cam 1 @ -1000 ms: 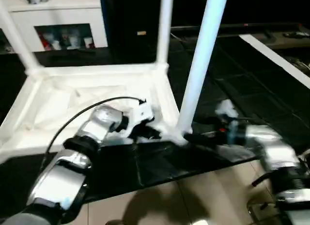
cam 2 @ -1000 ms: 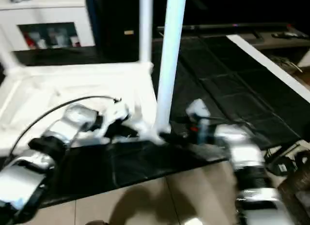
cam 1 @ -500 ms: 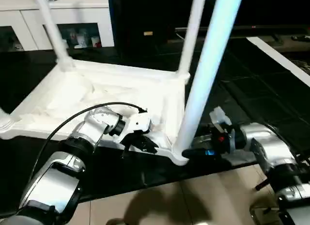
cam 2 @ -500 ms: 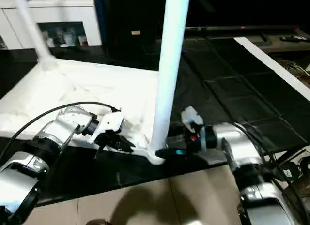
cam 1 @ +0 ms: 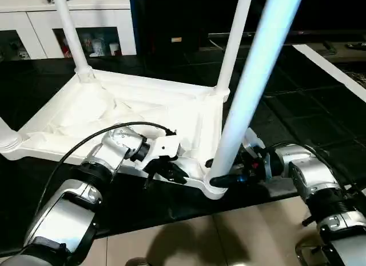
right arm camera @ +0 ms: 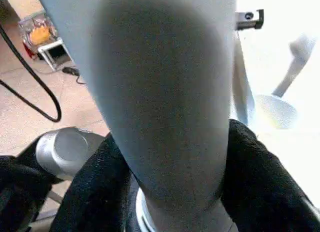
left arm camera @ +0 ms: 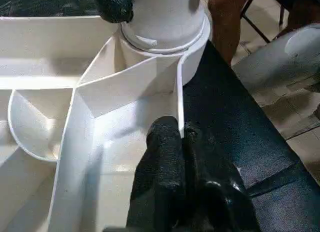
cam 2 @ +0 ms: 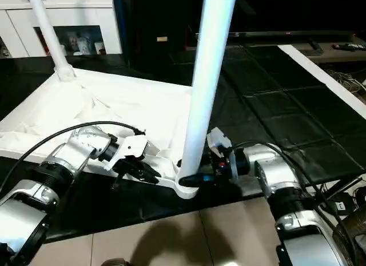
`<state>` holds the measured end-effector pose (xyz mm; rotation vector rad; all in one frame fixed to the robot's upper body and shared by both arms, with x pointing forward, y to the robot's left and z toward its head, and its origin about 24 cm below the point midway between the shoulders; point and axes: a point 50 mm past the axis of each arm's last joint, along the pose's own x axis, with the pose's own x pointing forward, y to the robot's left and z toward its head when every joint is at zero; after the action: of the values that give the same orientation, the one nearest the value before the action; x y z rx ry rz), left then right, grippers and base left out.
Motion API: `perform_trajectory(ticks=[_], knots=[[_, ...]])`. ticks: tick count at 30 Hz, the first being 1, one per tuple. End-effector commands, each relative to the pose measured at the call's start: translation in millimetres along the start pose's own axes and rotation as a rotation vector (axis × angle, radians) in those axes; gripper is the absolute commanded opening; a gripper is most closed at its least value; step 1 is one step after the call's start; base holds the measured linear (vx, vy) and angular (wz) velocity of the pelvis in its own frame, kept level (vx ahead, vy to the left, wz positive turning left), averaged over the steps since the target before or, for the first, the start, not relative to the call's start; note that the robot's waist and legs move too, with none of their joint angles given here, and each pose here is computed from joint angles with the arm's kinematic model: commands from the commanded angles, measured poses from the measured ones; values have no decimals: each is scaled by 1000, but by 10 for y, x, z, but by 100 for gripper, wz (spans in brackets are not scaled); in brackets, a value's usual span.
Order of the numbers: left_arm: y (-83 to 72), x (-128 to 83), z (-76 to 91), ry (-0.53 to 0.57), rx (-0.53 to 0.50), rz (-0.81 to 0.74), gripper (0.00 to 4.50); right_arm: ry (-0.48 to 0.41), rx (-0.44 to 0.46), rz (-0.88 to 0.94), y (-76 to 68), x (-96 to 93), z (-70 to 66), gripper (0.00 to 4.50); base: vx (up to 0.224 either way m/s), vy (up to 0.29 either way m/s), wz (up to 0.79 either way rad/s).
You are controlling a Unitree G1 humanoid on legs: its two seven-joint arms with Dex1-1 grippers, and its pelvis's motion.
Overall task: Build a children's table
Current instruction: Rotate leg to tighten
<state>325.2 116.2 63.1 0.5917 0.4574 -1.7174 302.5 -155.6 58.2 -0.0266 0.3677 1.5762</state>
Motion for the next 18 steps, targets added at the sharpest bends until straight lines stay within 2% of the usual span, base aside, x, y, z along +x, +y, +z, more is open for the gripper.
perform_trajectory(ticks=[1, 5, 10, 14, 18], knots=[[-1, 63, 49, 30, 42, -36, 0, -6, -1, 29, 4, 32, 27, 219, 0, 0, 0], [12, 57, 45, 28, 30, -18, 0, -16, 3, 31, 16, 41, 18, 212, 0, 0, 0], [42, 61, 24, 7, -17, 45, 0, -77, 26, 15, 79, 87, -35, 209, 0, 0, 0], [86, 69, 50, -67, -90, 111, 0, -135, 77, -49, 119, 135, -110, 209, 0, 0, 0], [193, 112, 134, -134, -160, 230, 0, -194, 186, -227, 33, 250, -161, 209, 0, 0, 0]])
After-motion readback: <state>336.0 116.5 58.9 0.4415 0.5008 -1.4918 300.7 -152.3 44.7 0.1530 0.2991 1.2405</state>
